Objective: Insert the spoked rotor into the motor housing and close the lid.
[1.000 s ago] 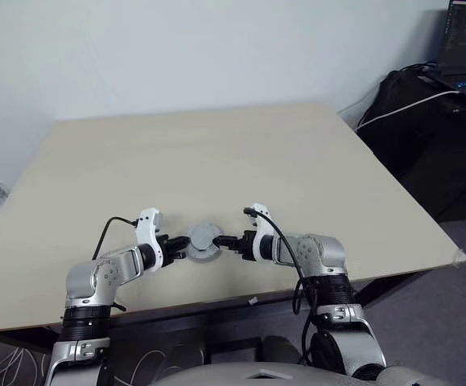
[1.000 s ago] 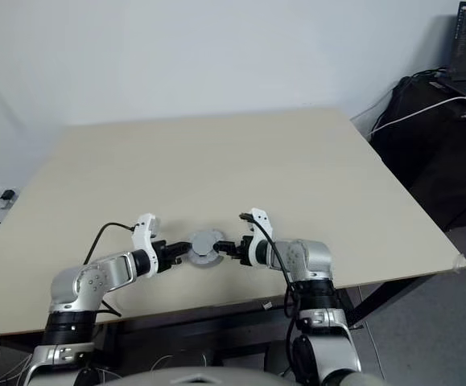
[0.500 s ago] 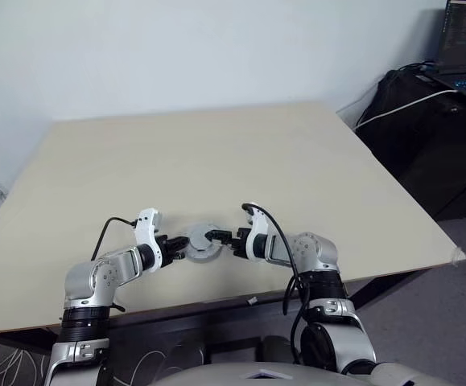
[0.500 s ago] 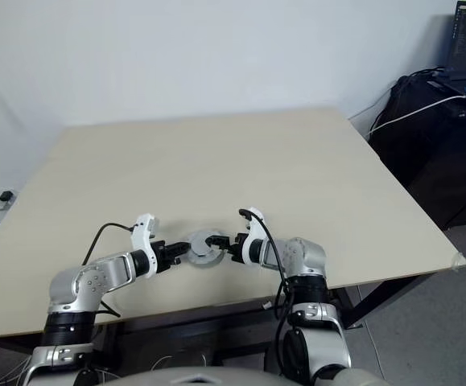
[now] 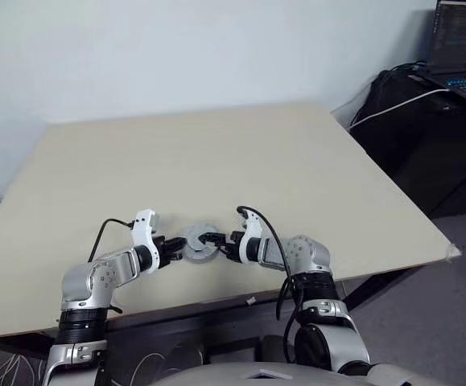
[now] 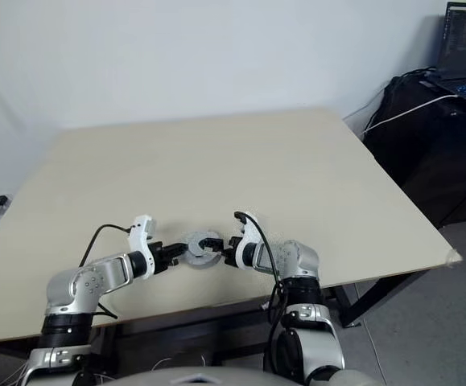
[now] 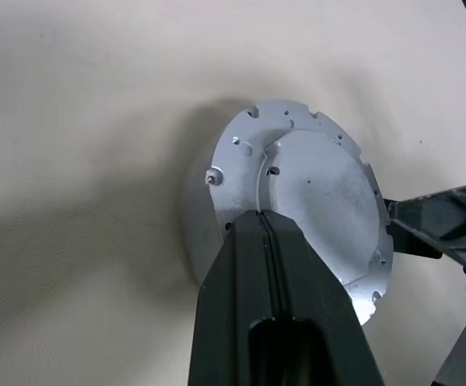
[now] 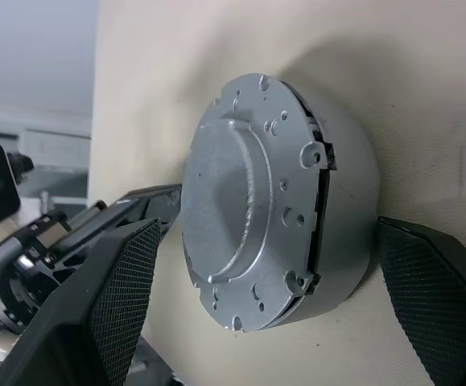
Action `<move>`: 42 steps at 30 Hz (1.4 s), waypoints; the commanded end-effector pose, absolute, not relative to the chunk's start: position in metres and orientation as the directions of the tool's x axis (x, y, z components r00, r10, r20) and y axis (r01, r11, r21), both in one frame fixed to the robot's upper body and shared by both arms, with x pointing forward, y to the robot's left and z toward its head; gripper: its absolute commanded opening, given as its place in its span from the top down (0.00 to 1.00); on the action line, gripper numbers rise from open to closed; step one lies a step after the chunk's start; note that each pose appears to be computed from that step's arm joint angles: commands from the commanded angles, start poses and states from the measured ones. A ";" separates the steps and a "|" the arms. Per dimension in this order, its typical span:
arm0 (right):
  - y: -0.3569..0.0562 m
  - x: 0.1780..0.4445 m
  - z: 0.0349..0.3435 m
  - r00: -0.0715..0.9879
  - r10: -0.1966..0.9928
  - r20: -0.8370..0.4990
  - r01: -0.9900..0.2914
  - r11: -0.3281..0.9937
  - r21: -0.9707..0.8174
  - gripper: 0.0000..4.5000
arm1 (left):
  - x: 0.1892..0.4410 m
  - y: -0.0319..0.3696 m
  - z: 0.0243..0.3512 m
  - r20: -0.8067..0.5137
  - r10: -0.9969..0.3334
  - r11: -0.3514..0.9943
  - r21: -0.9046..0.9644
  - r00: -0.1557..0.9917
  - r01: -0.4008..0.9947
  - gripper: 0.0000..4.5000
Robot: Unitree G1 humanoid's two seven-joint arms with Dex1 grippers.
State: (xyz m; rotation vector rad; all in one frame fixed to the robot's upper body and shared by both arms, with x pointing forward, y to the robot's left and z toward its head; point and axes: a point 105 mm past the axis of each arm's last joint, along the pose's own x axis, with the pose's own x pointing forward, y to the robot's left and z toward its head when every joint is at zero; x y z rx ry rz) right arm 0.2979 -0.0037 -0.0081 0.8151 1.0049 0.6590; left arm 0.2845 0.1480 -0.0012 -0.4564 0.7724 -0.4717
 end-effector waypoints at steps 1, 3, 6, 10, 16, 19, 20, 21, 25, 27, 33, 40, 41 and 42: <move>0.023 0.277 -0.006 0.308 0.869 -0.388 -0.084 0.431 0.899 0.01 | 0.279 0.134 -0.004 -0.545 -0.601 0.774 -0.578 0.585 0.257 1.00; 0.027 0.273 0.006 0.293 0.902 -0.317 -0.100 0.359 0.928 0.01 | 0.278 0.135 -0.005 -0.545 -0.599 0.775 -0.578 0.586 0.254 1.00; 0.029 0.270 0.020 0.278 0.930 -0.241 -0.119 0.282 0.952 0.01 | 0.277 0.136 -0.006 -0.548 -0.597 0.776 -0.579 0.586 0.249 1.00; 0.026 0.269 0.007 0.269 0.902 -0.336 -0.112 0.376 0.920 0.01 | 0.277 0.136 -0.006 -0.547 -0.598 0.775 -0.581 0.586 0.248 1.00; 0.012 0.291 -0.008 0.412 0.798 -0.440 0.001 0.482 0.876 0.01 | 0.277 0.135 -0.006 -0.543 -0.600 0.773 -0.582 0.588 0.251 1.00; 0.011 0.295 -0.001 0.445 0.800 -0.401 0.018 0.440 0.898 0.01 | 0.277 0.135 -0.006 -0.543 -0.599 0.774 -0.581 0.588 0.251 1.00; 0.012 0.295 0.002 0.446 0.806 -0.389 0.020 0.426 0.905 0.01 | 0.277 0.136 -0.006 -0.544 -0.598 0.774 -0.581 0.588 0.251 1.00; 0.014 0.294 0.006 0.442 0.818 -0.369 0.015 0.404 0.914 0.01 | 0.277 0.136 -0.006 -0.544 -0.598 0.775 -0.581 0.588 0.251 1.00; 0.025 0.287 0.033 0.399 0.895 -0.197 -0.040 0.231 0.972 0.01 | 0.277 0.136 -0.006 -0.543 -0.598 0.775 -0.581 0.590 0.250 1.00; 0.026 0.286 0.036 0.400 0.899 -0.179 -0.050 0.216 0.975 0.01 | 0.278 0.135 -0.006 -0.541 -0.597 0.775 -0.581 0.592 0.250 1.00; 0.023 0.291 0.022 0.429 0.853 -0.297 -0.025 0.340 0.940 0.01 | 0.278 0.135 -0.006 -0.539 -0.595 0.775 -0.582 0.596 0.247 1.00; 0.030 0.283 0.018 0.381 0.867 -0.321 -0.028 0.358 0.933 0.01 | 0.278 0.137 -0.006 -0.540 -0.588 0.779 -0.578 0.601 0.243 1.00; 0.030 0.284 0.020 0.386 0.869 -0.309 -0.030 0.346 0.938 0.05 | 0.278 0.137 -0.006 -0.540 -0.588 0.779 -0.578 0.602 0.243 1.00; 0.030 0.285 0.022 0.389 0.872 -0.297 -0.035 0.336 0.941 0.09 | 0.279 0.137 -0.006 -0.540 -0.587 0.780 -0.578 0.603 0.242 1.00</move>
